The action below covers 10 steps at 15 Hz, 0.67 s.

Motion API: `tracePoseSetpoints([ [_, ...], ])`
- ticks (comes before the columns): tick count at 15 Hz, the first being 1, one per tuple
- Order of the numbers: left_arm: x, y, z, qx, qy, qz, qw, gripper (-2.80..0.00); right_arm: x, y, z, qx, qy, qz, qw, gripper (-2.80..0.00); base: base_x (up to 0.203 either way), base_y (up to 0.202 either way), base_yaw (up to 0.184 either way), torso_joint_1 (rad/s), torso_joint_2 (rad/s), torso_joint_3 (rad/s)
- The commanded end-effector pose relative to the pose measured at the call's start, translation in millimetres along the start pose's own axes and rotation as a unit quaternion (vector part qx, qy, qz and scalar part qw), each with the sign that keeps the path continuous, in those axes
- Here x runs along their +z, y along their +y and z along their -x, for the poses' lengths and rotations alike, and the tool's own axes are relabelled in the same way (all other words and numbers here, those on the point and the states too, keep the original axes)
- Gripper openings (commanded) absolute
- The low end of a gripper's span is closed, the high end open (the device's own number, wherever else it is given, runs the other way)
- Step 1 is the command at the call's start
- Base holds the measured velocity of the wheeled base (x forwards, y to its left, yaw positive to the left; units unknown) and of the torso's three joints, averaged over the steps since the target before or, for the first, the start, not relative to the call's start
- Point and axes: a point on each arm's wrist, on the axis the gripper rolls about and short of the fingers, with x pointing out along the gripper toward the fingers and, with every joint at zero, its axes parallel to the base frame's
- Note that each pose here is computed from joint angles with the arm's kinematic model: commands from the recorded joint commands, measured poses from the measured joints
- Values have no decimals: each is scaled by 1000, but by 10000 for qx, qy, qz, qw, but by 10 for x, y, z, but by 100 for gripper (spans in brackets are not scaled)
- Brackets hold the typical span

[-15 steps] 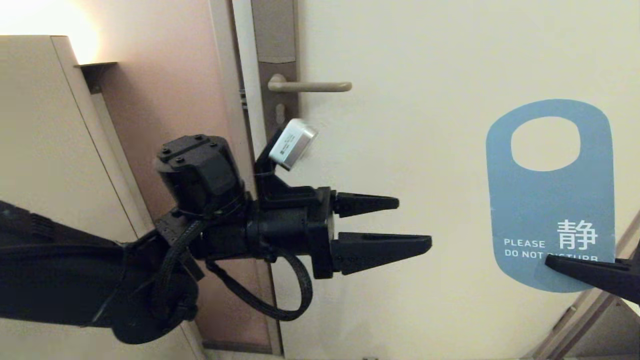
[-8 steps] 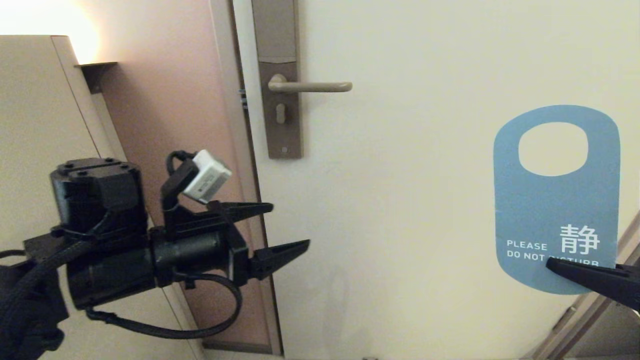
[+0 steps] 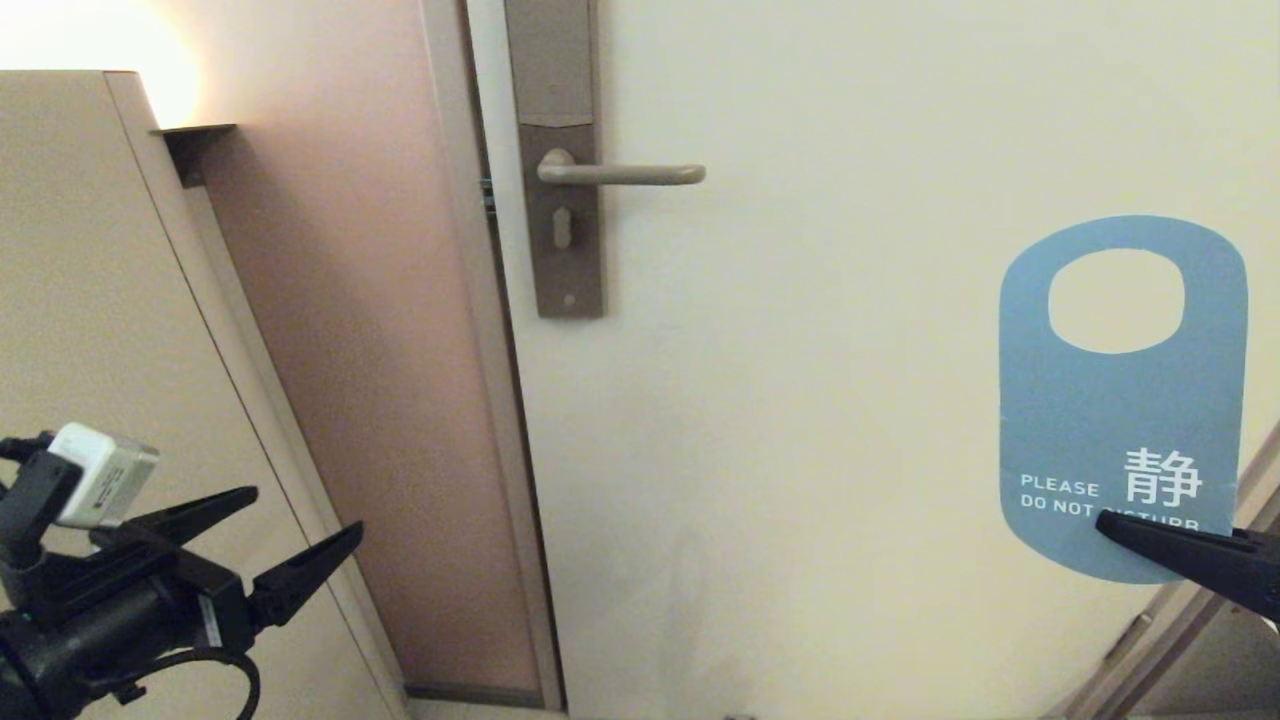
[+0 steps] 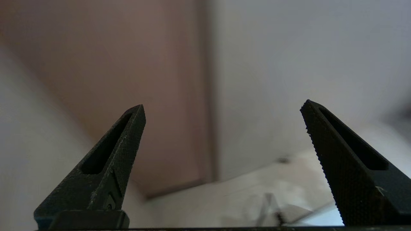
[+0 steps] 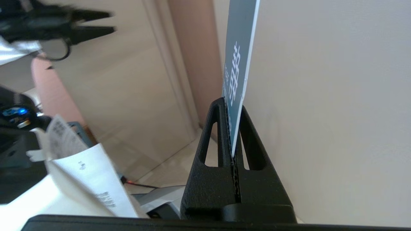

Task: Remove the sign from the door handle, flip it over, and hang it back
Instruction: Hang the sign back with the other side facing out

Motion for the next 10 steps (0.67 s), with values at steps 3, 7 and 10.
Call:
tracePoseSetpoints([
  [3, -206, -41, 313, 369, -108, 30, 9993, 0, -23, 8, 20, -187, -31, 7, 9998, -280, 0, 0, 0, 0, 0, 0],
  [7, -402, -66, 519, 958, 41, 384, 9946, 0, -60, 19, 39, -243, -26, -3, 9997, -280, 0, 0, 0, 0, 0, 0],
  [10, -462, -93, 657, 1247, 59, 463, 9911, 0, -63, 20, 42, -254, -28, -4, 9997, -280, 0, 0, 0, 0, 0, 0],
])
